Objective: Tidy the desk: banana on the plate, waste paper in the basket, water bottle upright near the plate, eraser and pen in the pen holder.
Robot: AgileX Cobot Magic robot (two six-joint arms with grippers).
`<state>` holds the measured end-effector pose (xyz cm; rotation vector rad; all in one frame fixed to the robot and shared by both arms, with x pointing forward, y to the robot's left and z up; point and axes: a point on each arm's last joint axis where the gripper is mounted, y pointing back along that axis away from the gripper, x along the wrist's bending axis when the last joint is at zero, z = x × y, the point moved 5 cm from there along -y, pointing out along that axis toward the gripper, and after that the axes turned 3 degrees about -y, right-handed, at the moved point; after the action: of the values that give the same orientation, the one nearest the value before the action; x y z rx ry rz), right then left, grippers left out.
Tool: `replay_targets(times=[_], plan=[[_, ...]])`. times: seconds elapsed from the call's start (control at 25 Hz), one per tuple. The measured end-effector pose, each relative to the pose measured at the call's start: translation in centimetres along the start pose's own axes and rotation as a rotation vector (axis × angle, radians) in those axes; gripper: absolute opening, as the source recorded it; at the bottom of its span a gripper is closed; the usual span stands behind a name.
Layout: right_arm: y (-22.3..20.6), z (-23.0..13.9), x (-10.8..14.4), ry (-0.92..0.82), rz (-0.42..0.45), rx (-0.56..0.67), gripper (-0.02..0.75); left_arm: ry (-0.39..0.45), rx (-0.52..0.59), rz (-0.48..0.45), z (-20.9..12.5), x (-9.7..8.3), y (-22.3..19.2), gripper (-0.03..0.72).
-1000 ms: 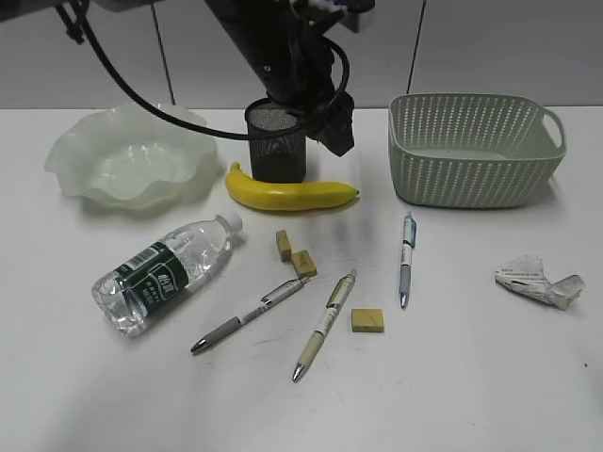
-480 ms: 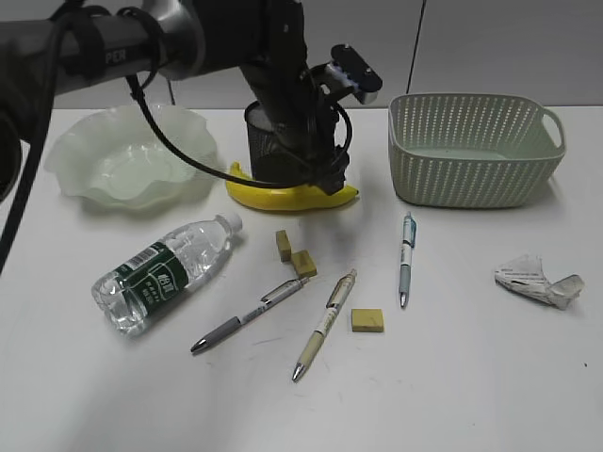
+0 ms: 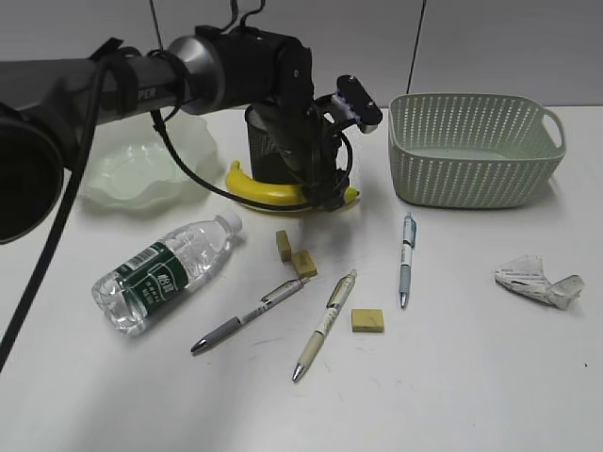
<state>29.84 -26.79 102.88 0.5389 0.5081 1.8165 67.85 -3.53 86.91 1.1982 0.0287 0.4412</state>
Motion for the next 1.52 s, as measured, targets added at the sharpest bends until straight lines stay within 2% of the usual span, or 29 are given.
replay_targets(times=[0.28, 0.36, 0.52, 0.6, 1.0, 1.2, 1.4, 1.52], plan=[[0.0, -0.1, 0.0, -0.001, -0.002, 0.004, 0.561, -0.014, -0.035, 0.038, 0.4, 0.5, -0.9, 0.465], [0.0, -0.1, 0.0, -0.001, -0.001, 0.005, 0.561, -0.016, -0.038, 0.04, 0.5, 0.4, -1.0, 0.435], [0.0, -0.1, 0.0, -0.002, -0.001, 0.005, 0.561, -0.022, -0.024, 0.03, 0.4, 0.2, -1.0, 0.309], [0.0, -0.1, 0.0, -0.002, -0.002, 0.005, 0.561, -0.025, -0.02, 0.031, 0.4, 0.2, -1.0, 0.29], [0.0, -0.1, -0.1, -0.003, -0.004, 0.005, 0.561, -0.051, 0.03, 0.037, 0.2, 0.7, 0.3, 0.283], [0.0, -0.1, -0.1, -0.003, -0.004, 0.005, 0.561, -0.024, -0.016, 0.022, 2.0, 1.1, 2.4, 0.289], [0.0, -0.1, -0.1, -0.003, -0.004, 0.005, 0.561, -0.02, -0.009, 0.003, 2.5, 1.1, 4.3, 0.289], [0.0, -0.1, -0.1, -0.003, -0.004, 0.005, 0.561, -0.02, -0.023, 0.01, 2.9, 1.3, 5.4, 0.326]])
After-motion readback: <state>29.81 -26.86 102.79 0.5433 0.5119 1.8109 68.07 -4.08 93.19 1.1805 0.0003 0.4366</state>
